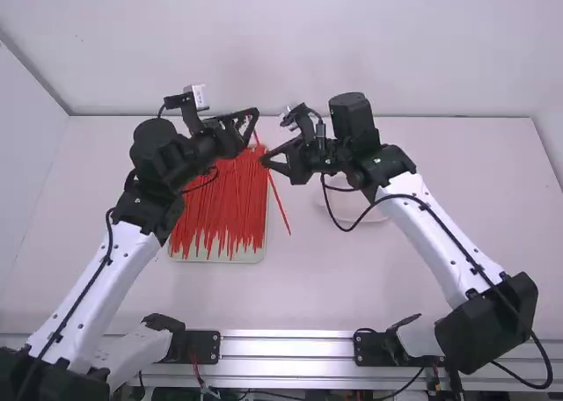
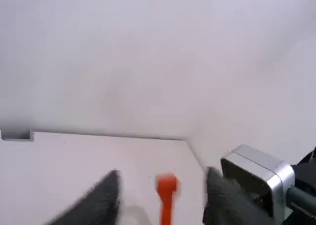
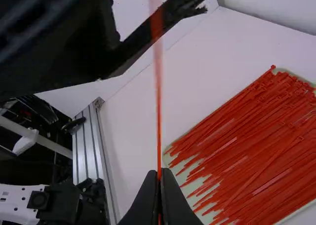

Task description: Fasten the cable tie

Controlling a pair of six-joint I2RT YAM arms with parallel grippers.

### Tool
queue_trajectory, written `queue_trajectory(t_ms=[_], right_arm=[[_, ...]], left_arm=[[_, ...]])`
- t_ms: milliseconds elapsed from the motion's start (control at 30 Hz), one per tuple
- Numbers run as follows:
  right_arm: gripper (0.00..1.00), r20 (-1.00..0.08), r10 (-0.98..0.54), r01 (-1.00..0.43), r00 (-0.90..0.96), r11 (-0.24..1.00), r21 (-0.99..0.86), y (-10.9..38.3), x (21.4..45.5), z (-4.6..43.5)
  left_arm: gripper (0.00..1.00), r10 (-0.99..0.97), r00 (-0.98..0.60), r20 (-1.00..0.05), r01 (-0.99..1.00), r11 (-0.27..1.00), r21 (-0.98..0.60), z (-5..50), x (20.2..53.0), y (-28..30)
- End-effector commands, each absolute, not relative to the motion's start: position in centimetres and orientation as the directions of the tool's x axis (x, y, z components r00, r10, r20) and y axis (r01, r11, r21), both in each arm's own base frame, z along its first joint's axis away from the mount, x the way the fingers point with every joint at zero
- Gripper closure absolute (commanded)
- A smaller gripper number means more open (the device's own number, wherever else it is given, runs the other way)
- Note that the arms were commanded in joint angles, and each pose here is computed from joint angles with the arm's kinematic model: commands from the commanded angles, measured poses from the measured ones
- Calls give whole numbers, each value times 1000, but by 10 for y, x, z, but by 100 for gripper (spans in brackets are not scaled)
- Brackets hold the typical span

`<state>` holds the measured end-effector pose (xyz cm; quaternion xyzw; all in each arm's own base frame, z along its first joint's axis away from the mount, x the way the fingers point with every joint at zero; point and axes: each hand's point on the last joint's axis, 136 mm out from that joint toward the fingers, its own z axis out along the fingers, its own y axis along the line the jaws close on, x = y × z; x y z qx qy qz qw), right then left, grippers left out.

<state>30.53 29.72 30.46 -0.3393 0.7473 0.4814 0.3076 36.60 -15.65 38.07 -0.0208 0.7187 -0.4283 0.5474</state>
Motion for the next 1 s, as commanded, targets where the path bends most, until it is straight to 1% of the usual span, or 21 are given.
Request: queue_trajectory(t_ms=[0,100,200,267,367,433,500,600,767,833,900,933,967], right_arm=[[100,-813,-189,-826,-550,264,498,288,308,322],[100,-835,-175,-847,-522,220,483,274,308,331],[100,-867,-151,-874,-474,199,443,258,313,341],[100,-875,-139,-879,-464,198,434,251,315,345],[100,-905,-118,-907,-408,164,388,240,315,356],[100,-927,-94,-928,-363,123,351,233,314,367],[100,-935,-85,-935,-346,113,336,231,314,371],[100,-963,-60,-963,-263,82,258,226,316,384],[100,-987,-40,-985,-159,70,156,225,318,397],[100,-993,-33,-993,-111,55,109,230,316,402],[100,-995,-30,-995,-91,49,90,232,315,405],[100,-998,-25,-997,-64,39,63,235,313,408],[100,-998,-24,-998,-54,37,53,236,313,409]], left_arm=[[1,-454,-337,-825,500,656,-565,399,357,-151],[1,-394,-281,-875,558,675,-483,416,353,-145],[1,-342,-231,-911,633,658,-408,437,345,-137],[1,-323,-213,-922,660,648,-379,444,342,-132],[1,-300,-202,-932,698,623,-352,454,342,-126],[1,-277,-209,-938,742,580,-336,462,340,-130],[1,-258,-204,-944,767,557,-318,465,339,-134],[1,-190,-189,-964,852,457,-257,474,337,-153],[1,-135,-174,-975,914,345,-212,481,336,-175],[1,-111,-160,-981,945,271,-185,486,333,-190],[1,-103,-150,-983,956,239,-171,489,332,-196],[1,-92,-121,-988,974,182,-136,493,328,-204],[1,-88,-115,-989,979,161,-128,494,327,-207]])
